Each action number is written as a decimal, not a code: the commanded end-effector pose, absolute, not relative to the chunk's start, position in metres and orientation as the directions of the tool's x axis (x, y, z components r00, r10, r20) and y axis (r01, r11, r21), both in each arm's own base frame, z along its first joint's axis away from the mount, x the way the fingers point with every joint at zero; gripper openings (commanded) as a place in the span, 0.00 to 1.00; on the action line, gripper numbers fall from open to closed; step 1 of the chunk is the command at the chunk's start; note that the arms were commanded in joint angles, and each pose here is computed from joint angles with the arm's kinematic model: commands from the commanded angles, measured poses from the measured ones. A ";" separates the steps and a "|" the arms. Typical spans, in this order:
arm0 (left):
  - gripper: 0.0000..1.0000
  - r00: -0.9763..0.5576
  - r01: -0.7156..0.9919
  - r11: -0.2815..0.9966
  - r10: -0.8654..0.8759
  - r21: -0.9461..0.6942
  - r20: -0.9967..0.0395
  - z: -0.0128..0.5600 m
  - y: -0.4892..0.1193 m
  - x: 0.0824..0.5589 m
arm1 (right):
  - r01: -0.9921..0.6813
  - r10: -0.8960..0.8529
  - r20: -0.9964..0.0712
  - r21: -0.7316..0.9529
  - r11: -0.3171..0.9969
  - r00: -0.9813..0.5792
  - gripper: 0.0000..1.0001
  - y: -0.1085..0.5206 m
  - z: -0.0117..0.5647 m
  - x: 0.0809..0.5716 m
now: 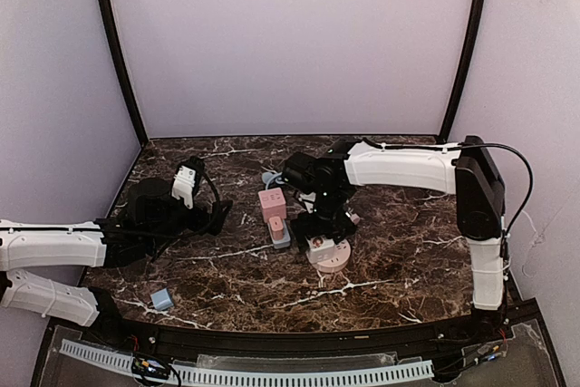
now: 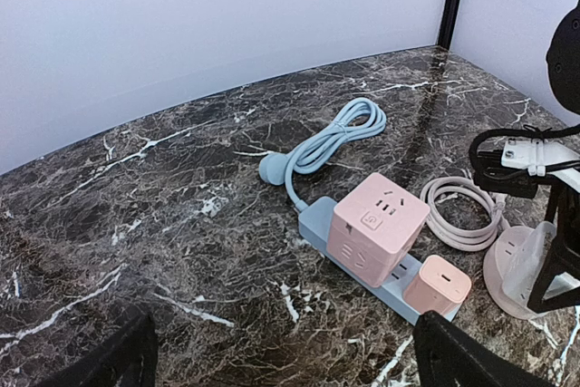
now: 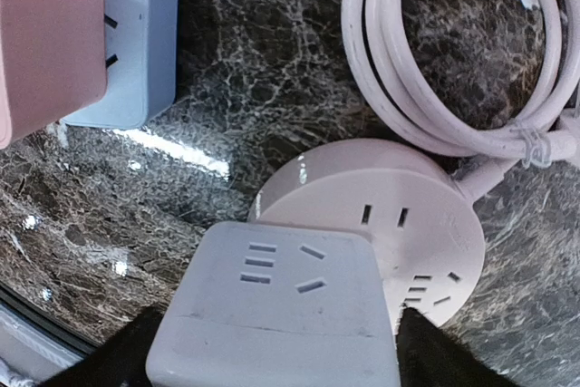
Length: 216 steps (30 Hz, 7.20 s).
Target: Insert the plug
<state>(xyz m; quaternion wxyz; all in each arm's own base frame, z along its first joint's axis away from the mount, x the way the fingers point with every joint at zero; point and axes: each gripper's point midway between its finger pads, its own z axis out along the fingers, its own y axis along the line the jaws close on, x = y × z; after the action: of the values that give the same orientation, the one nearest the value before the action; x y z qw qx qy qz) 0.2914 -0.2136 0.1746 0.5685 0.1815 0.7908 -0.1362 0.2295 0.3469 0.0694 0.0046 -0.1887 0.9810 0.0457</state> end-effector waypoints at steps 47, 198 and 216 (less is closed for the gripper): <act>0.99 -0.440 0.166 0.982 -0.007 -0.089 -0.898 0.182 -0.203 0.329 | -0.321 -0.068 -0.837 0.132 0.938 -0.543 0.99 0.252 0.183 0.269; 0.77 -0.971 0.235 0.924 0.210 -0.302 -0.112 0.050 -0.349 0.166 | -0.213 -0.070 -0.891 0.030 0.977 -0.448 0.99 0.188 0.169 0.261; 0.92 -0.628 0.661 0.734 0.655 0.157 -0.421 0.128 -0.320 0.227 | -0.249 -0.042 -0.901 0.074 0.966 -0.431 0.99 0.190 0.180 0.255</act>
<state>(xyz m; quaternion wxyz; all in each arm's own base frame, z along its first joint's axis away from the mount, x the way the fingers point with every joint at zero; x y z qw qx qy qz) 0.2111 -0.3528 0.1149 0.1743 0.2532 0.9449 -0.1129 0.2578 0.1921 0.1760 0.5216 -0.0904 0.8443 0.0833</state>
